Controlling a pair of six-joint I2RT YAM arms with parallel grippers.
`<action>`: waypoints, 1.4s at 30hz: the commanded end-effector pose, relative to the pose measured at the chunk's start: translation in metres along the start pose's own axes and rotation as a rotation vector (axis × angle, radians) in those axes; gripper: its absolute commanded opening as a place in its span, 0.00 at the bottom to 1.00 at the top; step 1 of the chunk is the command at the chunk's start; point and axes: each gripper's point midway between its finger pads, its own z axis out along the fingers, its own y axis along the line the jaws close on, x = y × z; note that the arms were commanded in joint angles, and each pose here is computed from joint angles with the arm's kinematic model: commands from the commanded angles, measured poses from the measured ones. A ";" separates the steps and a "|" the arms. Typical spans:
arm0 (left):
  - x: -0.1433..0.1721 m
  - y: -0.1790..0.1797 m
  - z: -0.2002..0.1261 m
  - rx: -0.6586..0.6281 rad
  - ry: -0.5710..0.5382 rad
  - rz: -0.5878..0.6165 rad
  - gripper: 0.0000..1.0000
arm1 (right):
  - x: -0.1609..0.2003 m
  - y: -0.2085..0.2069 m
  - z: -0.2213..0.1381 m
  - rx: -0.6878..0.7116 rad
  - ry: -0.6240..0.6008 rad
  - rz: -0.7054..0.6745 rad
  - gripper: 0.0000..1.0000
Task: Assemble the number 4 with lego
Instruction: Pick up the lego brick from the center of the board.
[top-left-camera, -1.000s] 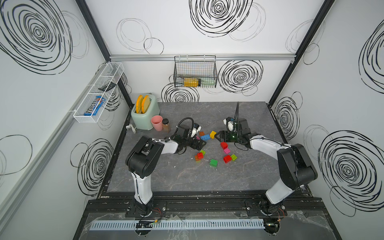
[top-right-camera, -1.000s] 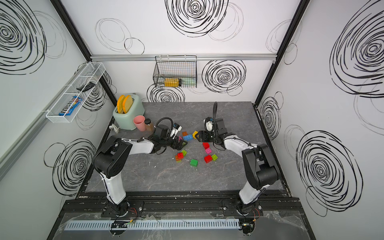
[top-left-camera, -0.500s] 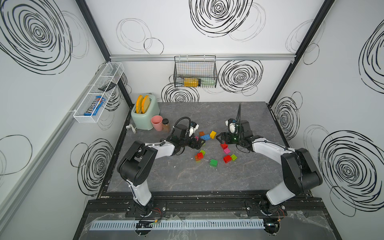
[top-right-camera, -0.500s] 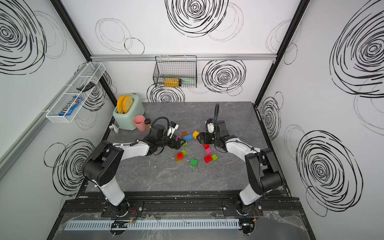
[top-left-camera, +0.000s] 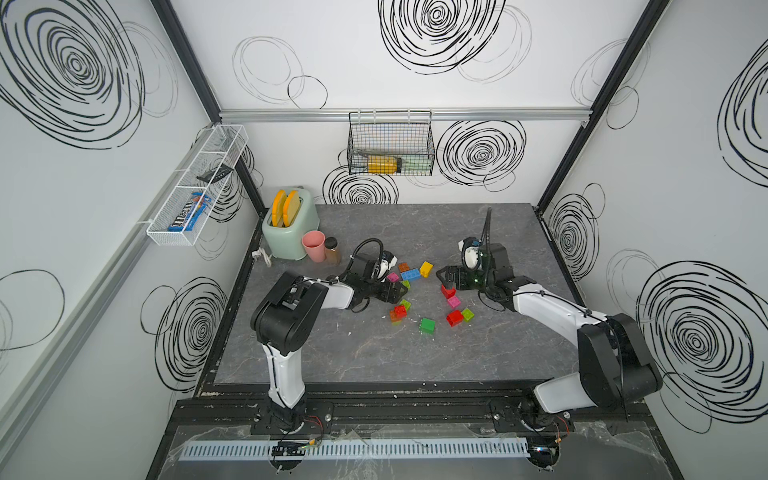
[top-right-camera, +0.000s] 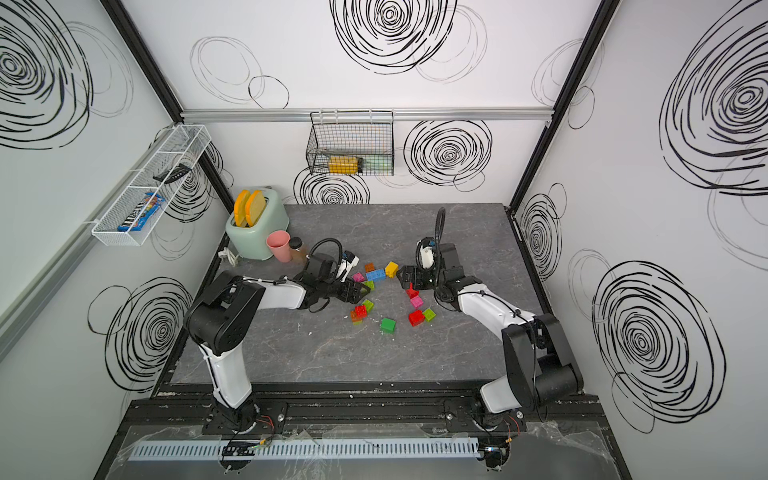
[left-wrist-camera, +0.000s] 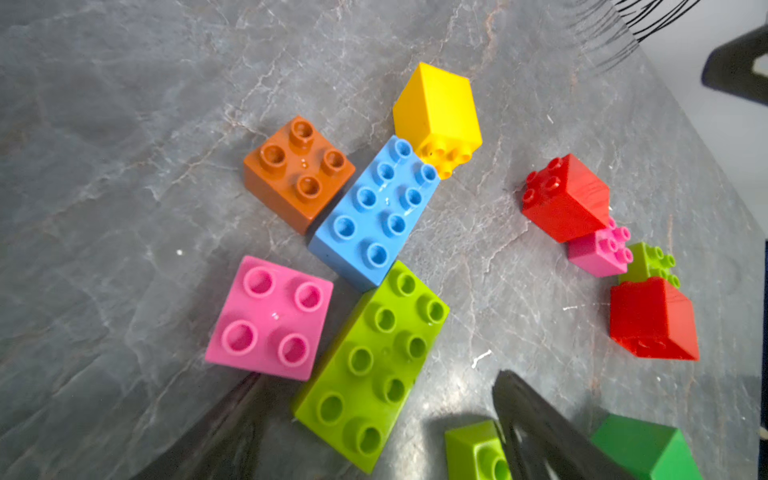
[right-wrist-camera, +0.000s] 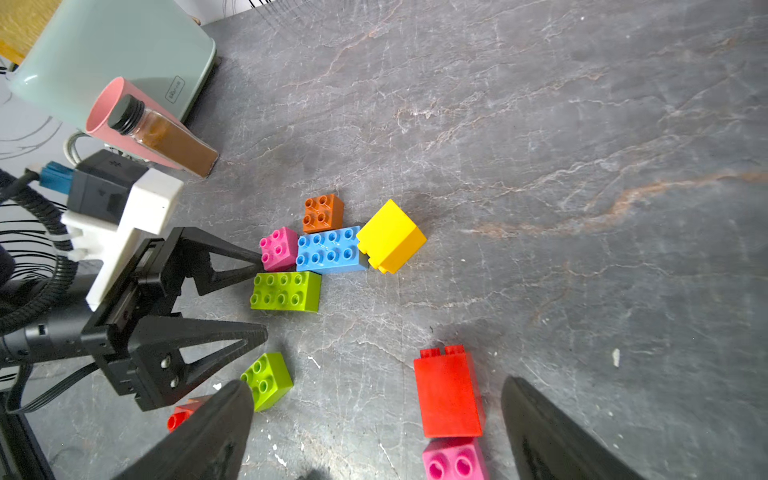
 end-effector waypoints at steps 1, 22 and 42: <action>-0.007 -0.004 0.007 0.021 -0.020 0.038 0.88 | -0.008 -0.001 -0.007 0.009 -0.037 -0.025 0.97; 0.026 -0.008 0.010 -0.131 0.029 0.192 0.58 | -0.017 0.004 -0.012 -0.008 -0.086 -0.060 0.97; -0.055 -0.013 -0.073 -0.214 -0.288 0.098 0.09 | 0.016 0.058 -0.013 -0.224 0.012 -0.145 1.00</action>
